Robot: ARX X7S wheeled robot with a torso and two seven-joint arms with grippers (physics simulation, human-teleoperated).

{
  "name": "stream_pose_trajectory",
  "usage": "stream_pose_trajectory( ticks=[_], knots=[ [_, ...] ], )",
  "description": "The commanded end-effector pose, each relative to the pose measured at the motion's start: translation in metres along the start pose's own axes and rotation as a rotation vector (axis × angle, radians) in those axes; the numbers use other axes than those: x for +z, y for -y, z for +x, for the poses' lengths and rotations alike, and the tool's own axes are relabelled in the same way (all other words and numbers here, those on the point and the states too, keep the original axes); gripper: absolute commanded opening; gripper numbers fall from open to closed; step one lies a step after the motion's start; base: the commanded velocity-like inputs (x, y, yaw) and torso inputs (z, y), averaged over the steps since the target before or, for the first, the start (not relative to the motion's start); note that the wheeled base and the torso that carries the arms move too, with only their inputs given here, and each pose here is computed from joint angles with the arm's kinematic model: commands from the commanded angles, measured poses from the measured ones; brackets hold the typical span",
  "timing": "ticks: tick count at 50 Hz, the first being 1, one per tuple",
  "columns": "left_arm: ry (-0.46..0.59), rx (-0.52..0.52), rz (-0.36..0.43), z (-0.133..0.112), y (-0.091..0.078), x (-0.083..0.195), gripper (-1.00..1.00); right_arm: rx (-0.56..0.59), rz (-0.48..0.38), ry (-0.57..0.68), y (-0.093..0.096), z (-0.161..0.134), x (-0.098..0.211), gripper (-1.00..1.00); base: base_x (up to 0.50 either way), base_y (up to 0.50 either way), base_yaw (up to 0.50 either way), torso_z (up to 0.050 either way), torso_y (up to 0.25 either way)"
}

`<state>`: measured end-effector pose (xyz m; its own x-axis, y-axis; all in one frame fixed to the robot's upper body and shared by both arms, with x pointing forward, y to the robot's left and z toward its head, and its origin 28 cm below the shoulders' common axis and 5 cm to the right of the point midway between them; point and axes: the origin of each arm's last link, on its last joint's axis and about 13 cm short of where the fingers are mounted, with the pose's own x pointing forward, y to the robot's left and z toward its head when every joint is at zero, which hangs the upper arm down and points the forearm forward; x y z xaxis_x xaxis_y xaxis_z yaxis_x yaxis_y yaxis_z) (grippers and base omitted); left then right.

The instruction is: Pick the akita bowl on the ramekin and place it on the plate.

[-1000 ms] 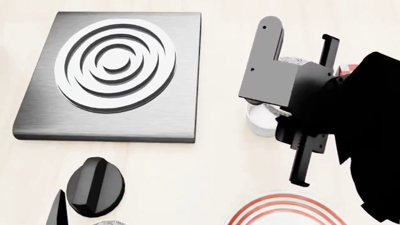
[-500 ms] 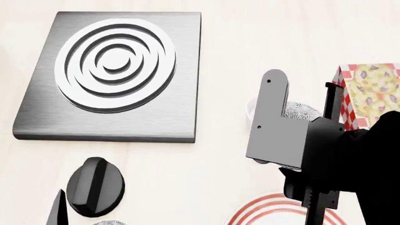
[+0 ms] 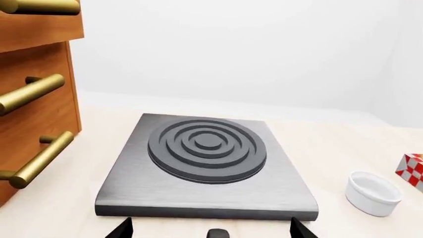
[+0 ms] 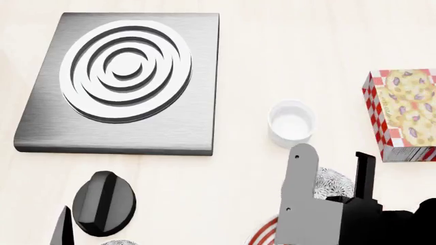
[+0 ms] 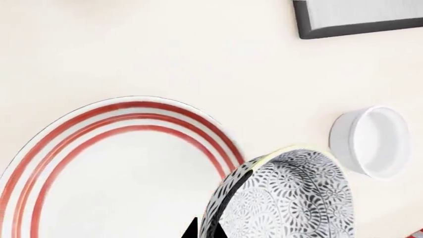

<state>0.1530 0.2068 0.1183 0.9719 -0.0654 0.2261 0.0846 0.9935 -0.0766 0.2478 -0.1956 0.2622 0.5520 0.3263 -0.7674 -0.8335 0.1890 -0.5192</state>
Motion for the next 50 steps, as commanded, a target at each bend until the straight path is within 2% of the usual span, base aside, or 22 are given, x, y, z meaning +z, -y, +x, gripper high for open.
stream_pose_trajectory(
  ticks=[1, 6, 50],
  knots=[
    [0.000, 0.000, -0.001, 0.000, 0.000, 0.000, 1.00, 0.007, 0.003, 0.004, -0.021, -0.004, -0.007, -1.00, 0.00, 0.00, 0.00, 0.000, 0.000],
    [-0.001, 0.000, 0.000, 0.000, 0.000, 0.000, 1.00, 0.018, 0.015, 0.011, -0.030, -0.003, -0.012, -1.00, 0.00, 0.00, 0.00, 0.000, 0.000],
    [-0.007, 0.000, 0.001, 0.001, 0.001, -0.002, 1.00, 0.065, 0.082, 0.048, -0.056, 0.029, -0.031, -1.00, 0.00, 0.00, 0.00, 0.000, 0.000]
  ],
)
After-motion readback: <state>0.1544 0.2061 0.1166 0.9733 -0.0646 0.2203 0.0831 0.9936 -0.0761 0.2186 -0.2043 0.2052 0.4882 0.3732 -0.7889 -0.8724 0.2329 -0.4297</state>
